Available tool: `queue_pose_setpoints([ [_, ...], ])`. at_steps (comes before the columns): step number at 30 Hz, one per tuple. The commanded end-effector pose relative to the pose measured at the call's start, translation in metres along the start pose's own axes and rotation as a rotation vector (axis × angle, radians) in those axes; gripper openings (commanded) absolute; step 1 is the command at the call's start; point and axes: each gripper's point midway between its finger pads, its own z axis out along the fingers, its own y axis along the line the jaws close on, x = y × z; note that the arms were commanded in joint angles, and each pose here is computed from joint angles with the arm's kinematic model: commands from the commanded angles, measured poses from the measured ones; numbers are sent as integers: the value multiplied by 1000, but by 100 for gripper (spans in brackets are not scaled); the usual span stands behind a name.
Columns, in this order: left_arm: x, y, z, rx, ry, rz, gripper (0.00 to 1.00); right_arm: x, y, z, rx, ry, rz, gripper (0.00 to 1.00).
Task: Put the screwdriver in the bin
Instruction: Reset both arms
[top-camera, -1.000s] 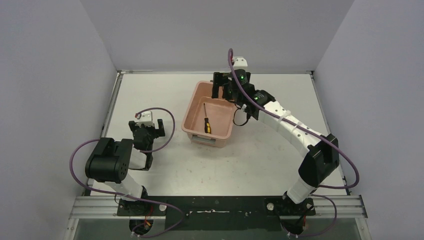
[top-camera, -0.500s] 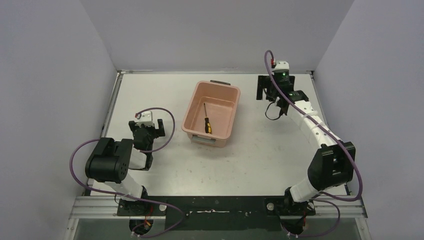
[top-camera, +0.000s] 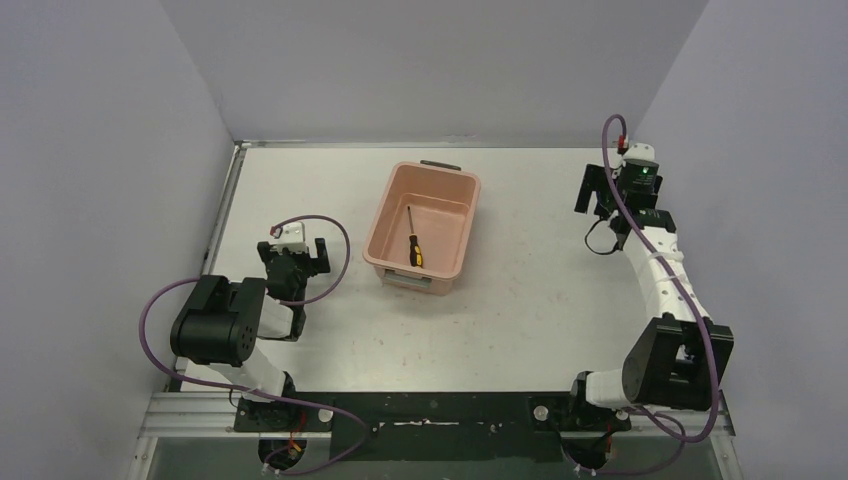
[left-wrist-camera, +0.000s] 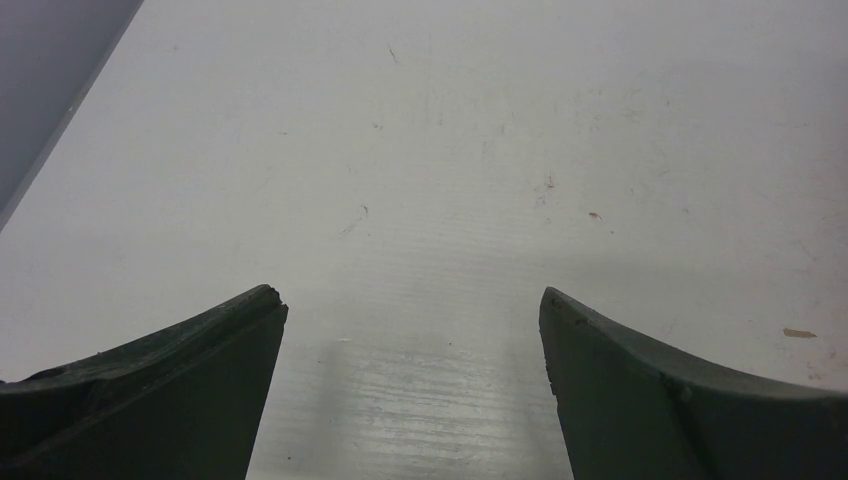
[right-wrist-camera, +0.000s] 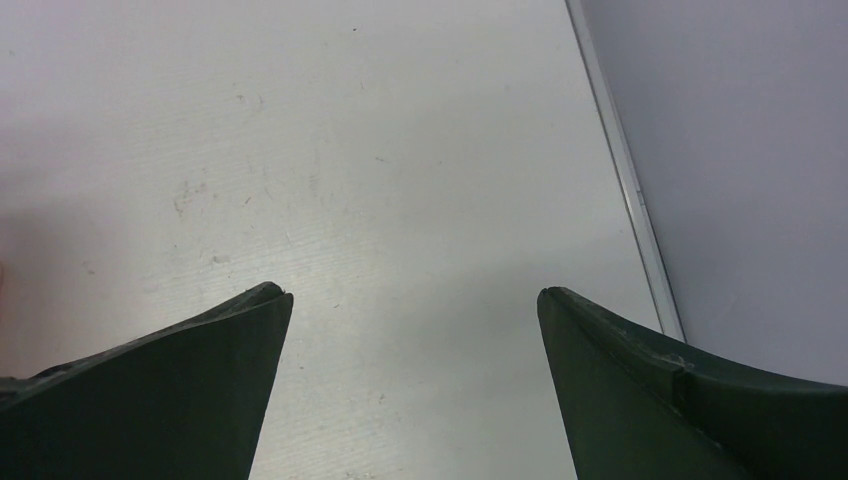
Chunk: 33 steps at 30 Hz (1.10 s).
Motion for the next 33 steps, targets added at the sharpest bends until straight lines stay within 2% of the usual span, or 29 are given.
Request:
queue_pose_setpoints([
  [1,-15,0,1,2,-50,-13,97,-23,-2,-14,-28,-111,3,100],
  [9,-14,0,1,1,-49,-12,97,-32,-6,-32,-15,-193,9,100],
  [33,-15,0,1,2,-50,-13,97,-46,6,-45,-80,-253,75,100],
])
